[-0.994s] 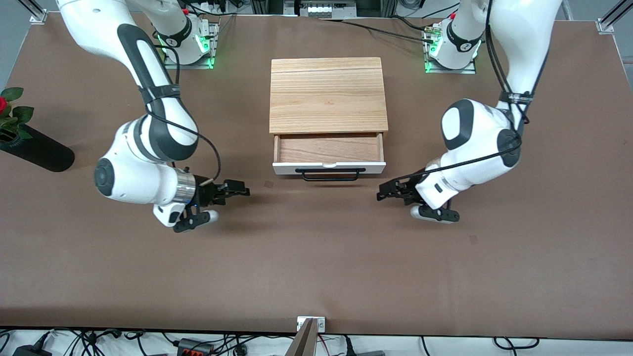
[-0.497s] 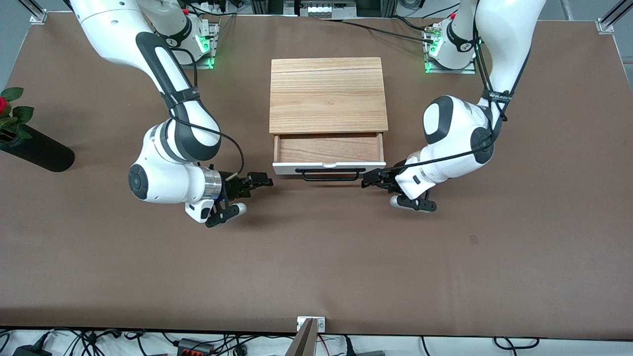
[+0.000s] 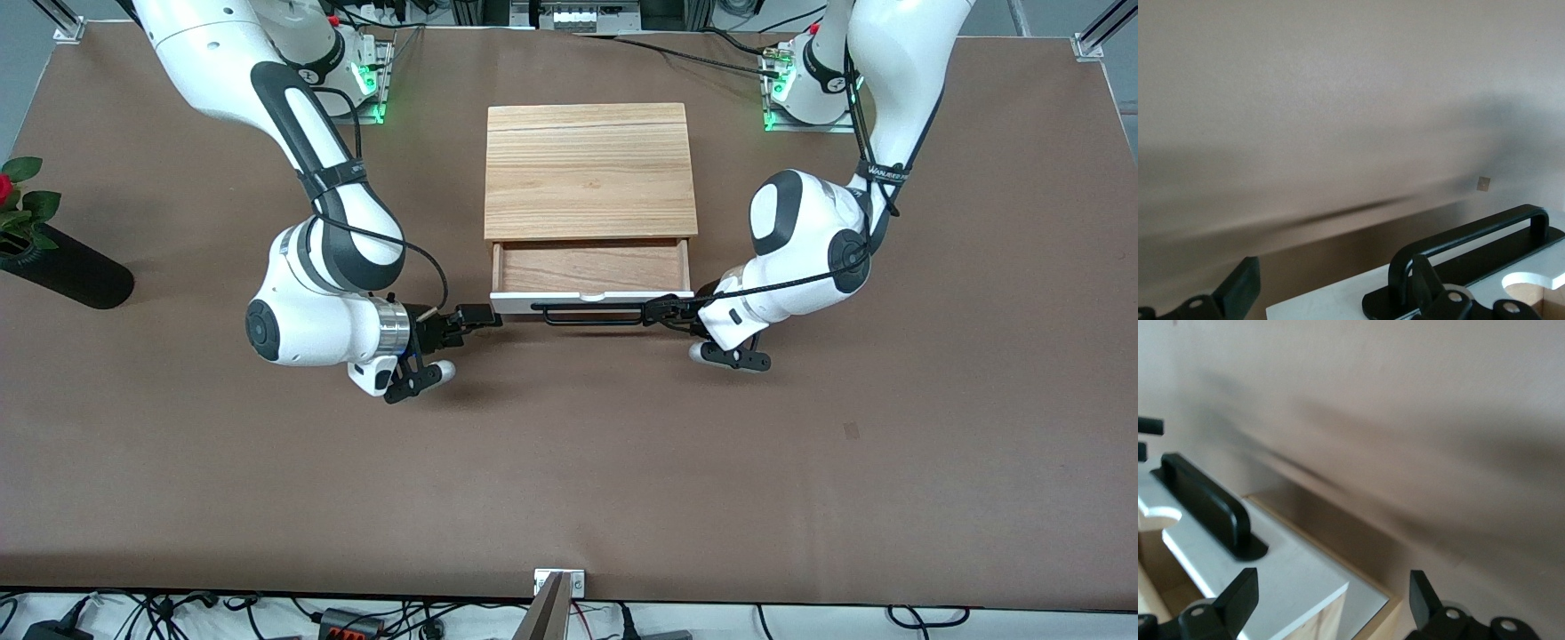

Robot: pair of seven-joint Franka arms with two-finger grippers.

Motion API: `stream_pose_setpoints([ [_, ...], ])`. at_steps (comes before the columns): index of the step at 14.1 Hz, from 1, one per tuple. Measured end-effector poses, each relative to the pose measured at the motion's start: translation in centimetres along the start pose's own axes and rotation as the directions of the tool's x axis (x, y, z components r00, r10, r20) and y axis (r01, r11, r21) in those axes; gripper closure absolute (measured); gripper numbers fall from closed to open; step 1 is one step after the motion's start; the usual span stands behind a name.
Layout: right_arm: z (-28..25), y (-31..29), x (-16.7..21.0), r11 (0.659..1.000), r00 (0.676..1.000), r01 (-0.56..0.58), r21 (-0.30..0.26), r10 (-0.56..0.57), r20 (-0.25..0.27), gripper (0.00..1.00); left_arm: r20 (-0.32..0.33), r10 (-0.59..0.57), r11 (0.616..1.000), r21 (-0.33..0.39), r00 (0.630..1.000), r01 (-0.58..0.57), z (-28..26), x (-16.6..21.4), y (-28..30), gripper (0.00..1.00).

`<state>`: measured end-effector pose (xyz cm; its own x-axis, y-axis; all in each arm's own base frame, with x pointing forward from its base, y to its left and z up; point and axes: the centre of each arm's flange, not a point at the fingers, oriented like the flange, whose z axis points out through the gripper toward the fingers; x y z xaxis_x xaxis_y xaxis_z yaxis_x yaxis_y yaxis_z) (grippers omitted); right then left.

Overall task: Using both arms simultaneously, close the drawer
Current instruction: 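Push the white drawer front into the box with both grippers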

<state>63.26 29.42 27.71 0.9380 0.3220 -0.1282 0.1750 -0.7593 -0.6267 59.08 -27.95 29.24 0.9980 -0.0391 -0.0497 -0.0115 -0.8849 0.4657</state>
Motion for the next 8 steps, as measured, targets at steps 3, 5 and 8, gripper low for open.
stream_pose_setpoints([
  [3, 1.2, 0.6, -0.3, 0.999, 0.999, -0.021, 0.029, 0.019, 0.042, 0.00, 0.009, -0.004, 1.000, 0.003, 1.000, 0.004, 0.3, -0.3, -0.3, 0.00],
  [5, 1.6, 0.8, -0.3, 0.999, 0.998, -0.028, 0.038, 0.026, 0.050, 0.00, 0.015, -0.004, 1.000, 0.004, 1.000, 0.004, 0.5, -0.4, -0.3, 0.00],
  [8, 2.5, 1.6, -0.4, 0.995, 0.995, -0.063, 0.081, 0.056, 0.077, 0.00, 0.050, -0.001, 1.000, 0.002, 0.999, 0.001, 0.9, -0.9, -0.1, 0.00],
])
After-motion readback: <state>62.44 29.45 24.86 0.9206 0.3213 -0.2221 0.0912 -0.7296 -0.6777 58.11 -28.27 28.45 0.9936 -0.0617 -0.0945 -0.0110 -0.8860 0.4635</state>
